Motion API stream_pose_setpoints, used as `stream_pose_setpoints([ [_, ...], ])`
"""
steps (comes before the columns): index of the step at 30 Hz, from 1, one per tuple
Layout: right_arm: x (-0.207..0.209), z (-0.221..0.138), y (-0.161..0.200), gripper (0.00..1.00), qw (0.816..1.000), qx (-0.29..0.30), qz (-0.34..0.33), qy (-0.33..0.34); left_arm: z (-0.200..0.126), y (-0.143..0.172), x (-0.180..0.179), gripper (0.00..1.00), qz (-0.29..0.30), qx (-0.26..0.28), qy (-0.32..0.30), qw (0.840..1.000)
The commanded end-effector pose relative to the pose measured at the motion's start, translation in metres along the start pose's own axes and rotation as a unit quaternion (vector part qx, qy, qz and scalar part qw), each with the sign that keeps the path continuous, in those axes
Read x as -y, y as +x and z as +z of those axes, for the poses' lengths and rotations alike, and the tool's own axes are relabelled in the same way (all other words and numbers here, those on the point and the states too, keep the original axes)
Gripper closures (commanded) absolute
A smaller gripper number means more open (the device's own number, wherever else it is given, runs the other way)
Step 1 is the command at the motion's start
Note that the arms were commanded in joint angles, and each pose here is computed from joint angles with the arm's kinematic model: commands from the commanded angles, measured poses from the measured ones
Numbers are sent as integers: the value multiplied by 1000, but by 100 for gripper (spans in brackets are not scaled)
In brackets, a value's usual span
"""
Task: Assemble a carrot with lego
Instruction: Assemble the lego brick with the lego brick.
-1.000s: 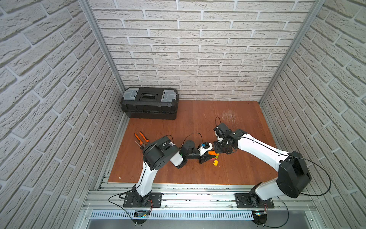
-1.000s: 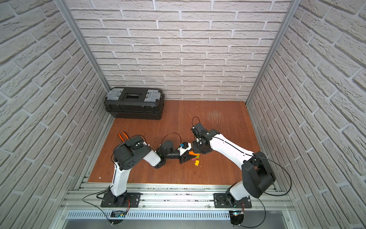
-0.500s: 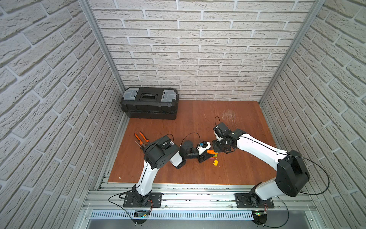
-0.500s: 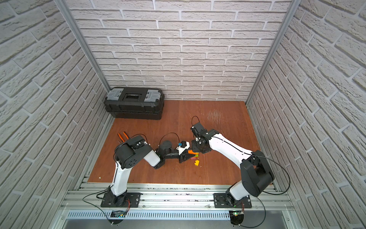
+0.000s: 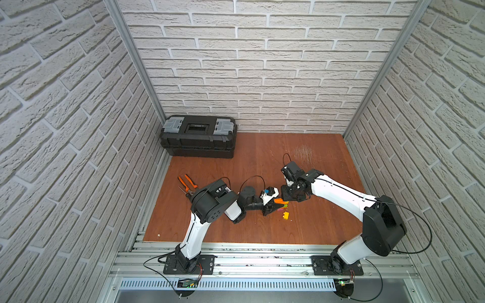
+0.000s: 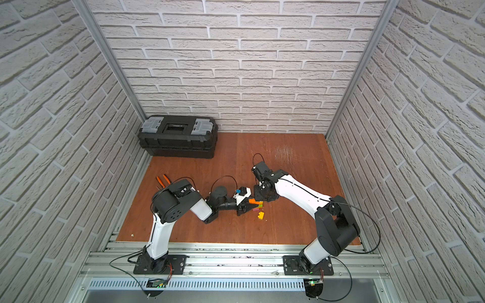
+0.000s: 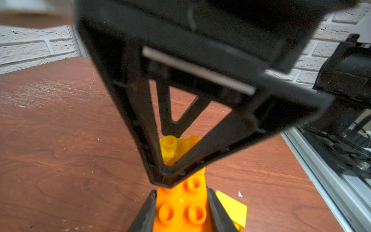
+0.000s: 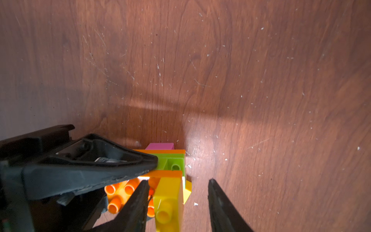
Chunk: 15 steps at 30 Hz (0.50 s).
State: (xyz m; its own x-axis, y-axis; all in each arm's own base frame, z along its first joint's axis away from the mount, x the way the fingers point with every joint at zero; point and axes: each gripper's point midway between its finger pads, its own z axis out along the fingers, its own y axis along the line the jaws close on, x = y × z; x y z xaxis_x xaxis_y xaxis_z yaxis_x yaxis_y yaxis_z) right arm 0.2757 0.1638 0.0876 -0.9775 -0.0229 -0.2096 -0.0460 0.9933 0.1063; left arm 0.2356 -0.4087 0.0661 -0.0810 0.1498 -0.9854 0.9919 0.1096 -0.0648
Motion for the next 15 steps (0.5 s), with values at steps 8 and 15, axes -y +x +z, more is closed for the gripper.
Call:
stream_pose_setpoints([
  [8,-5,-75,-12,46,998,59,-10,-21,-4,48,12,55,-39,-78,11,996],
  [15,14,-102,5,47,994,108,-5,-26,-4,48,14,2,-24,-85,9,996],
])
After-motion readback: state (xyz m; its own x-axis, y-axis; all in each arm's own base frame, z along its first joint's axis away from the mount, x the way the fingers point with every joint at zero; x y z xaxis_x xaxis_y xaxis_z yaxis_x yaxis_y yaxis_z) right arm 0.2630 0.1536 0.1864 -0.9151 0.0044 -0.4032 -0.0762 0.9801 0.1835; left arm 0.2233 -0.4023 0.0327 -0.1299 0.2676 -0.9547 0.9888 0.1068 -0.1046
